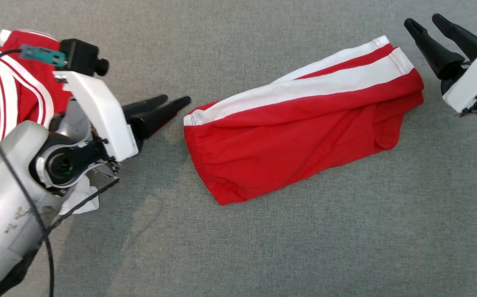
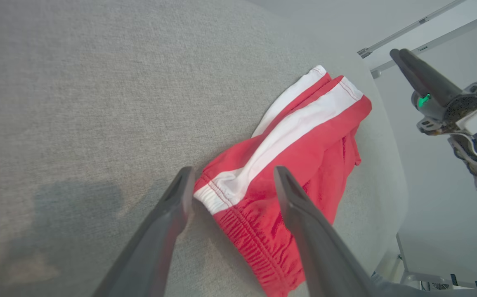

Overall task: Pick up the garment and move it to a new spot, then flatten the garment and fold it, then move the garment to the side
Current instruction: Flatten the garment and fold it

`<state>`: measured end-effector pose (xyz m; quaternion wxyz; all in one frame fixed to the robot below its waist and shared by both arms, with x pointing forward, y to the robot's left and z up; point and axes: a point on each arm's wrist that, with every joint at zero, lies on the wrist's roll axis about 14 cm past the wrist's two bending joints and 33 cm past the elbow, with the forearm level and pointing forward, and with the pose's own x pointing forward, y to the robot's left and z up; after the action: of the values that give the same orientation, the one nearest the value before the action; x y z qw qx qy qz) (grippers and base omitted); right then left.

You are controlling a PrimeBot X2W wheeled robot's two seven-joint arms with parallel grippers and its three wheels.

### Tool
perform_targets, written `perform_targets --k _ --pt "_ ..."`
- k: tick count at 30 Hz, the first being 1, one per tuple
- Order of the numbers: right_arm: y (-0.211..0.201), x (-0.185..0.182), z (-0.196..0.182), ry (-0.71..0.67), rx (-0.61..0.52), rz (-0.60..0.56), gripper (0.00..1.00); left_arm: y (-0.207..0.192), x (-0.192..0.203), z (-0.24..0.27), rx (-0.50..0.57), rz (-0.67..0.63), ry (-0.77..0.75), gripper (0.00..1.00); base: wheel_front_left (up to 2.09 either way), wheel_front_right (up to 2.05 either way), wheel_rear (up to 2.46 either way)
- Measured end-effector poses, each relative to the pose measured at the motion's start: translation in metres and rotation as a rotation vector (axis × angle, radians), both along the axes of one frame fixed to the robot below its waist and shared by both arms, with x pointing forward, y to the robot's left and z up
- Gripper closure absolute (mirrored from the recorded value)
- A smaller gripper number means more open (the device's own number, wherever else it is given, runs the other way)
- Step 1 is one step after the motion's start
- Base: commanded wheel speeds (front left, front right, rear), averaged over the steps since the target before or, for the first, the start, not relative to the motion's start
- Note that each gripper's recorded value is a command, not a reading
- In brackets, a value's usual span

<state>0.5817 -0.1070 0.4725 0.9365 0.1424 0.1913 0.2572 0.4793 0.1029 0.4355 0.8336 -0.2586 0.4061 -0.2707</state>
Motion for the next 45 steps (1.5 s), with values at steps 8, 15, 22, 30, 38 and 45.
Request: perform_targets --k 8,15,22,30,38,45 --pt "-0.026 -0.014 0.034 -0.155 0.024 -0.089 0.0 0.028 0.003 0.049 0.023 0.112 -0.243 0.0 0.0 0.0 0.0" --pt "-0.043 -0.037 0.037 -0.196 0.027 -0.155 0.0 0.035 -0.02 0.075 0.031 0.216 -0.406 0.0 0.0 0.0 0.0" --pt "-0.03 -0.052 0.009 -0.133 0.001 -0.124 0.0 0.047 -0.045 0.077 0.079 0.356 -0.512 0.0 0.0 0.0 0.0" --pt "-0.021 -0.052 -0.028 -0.022 -0.067 -0.093 0.0 0.038 -0.08 0.072 0.004 0.448 -0.503 0.0 0.0 0.0 0.0" --pt "-0.014 -0.041 -0.047 0.076 -0.119 -0.071 0.0 0.034 -0.099 0.065 0.0 0.474 -0.494 0.0 0.0 0.0 0.0" --pt "-0.01 -0.027 -0.067 0.17 -0.157 -0.068 0.0 0.034 -0.103 0.056 0.043 0.493 -0.514 0.0 0.0 0.0 0.0"
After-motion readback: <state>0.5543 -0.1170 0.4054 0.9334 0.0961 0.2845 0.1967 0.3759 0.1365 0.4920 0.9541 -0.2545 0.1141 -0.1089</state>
